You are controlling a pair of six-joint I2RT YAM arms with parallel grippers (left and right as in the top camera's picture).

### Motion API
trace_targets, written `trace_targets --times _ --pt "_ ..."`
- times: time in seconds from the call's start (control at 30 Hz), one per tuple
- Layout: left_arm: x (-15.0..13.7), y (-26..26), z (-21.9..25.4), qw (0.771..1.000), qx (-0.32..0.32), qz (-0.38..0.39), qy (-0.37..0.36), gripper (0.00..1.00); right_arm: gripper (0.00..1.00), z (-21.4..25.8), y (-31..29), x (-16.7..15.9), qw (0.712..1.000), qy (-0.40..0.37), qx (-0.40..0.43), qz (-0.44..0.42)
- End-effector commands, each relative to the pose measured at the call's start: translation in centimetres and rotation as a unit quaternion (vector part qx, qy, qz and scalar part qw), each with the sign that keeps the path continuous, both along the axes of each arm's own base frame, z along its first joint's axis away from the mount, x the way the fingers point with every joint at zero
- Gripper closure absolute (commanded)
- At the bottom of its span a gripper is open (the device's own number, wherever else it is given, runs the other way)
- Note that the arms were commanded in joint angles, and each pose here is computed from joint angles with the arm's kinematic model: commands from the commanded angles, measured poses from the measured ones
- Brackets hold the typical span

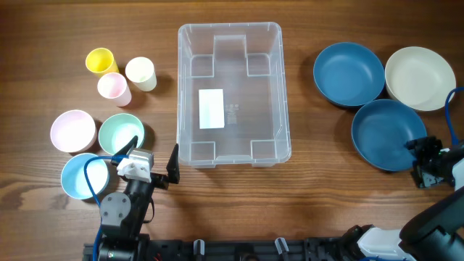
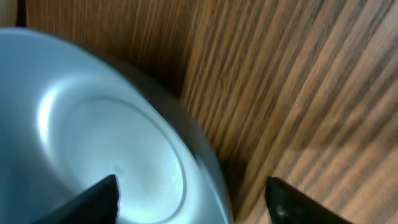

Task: Pack container
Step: 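Grasp the dark-blue bowl rim with the right gripper and place it in the container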

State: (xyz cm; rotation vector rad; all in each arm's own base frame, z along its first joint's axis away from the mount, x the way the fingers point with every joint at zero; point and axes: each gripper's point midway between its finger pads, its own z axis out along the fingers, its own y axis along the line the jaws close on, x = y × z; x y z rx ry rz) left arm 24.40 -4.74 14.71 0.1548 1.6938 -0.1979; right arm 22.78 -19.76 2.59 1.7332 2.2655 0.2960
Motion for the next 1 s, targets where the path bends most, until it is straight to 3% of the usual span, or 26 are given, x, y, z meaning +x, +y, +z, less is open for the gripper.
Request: trace_targets --times 0.0,0.07,0.17,0.3,0.37,0.53,0.8,0.93,0.97 --pt "-0.1 -0.4 -0.4 1.0 -0.003 -0.009 0.004 0.0 0.39 -1.8 1.3 -0.7 1.0 0.003 0.02 -0.008" --pt "-0.1 -0.4 -0.4 1.0 -0.003 -0.009 0.004 0.0 0.56 -1.9 1.4 -0.7 1.0 0.003 0.02 -0.008" --pt "-0.1 -0.4 -0.4 1.0 -0.003 -0.009 0.004 0.0 0.74 -1.9 1.4 -0.8 1.0 0.004 0.02 -0.007" --pt "-0.1 -0.4 -0.4 1.0 -0.003 -0.009 0.004 0.0 0.83 -1.7 1.6 -1.0 1.0 0.007 0.023 -0.007" --pt "-0.1 -0.4 -0.4 1.0 -0.003 -0.009 0.004 0.0 0.96 -1.1 1.7 -1.1 1.0 0.004 0.019 -0.006" --pt "-0.1 -0.4 -0.4 1.0 -0.003 -0.009 0.004 0.0 0.96 3.0 2.0 -1.3 0.999 -0.03 -0.018 -0.006" --pt "-0.1 -0.4 -0.4 1.0 -0.003 -0.009 0.004 0.0 0.96 15.0 7.4 -0.1 0.977 -0.193 -0.069 0.061" --pt "-0.1 -0.4 -0.4 1.0 -0.003 -0.009 0.004 0.0 0.96 23.4 13.4 3.2 0.928 -0.313 -0.061 0.192" --pt "-0.1 -0.4 -0.4 1.0 -0.003 -0.009 0.004 0.0 0.96 26.7 15.6 4.1 0.905 -0.347 -0.064 0.239"
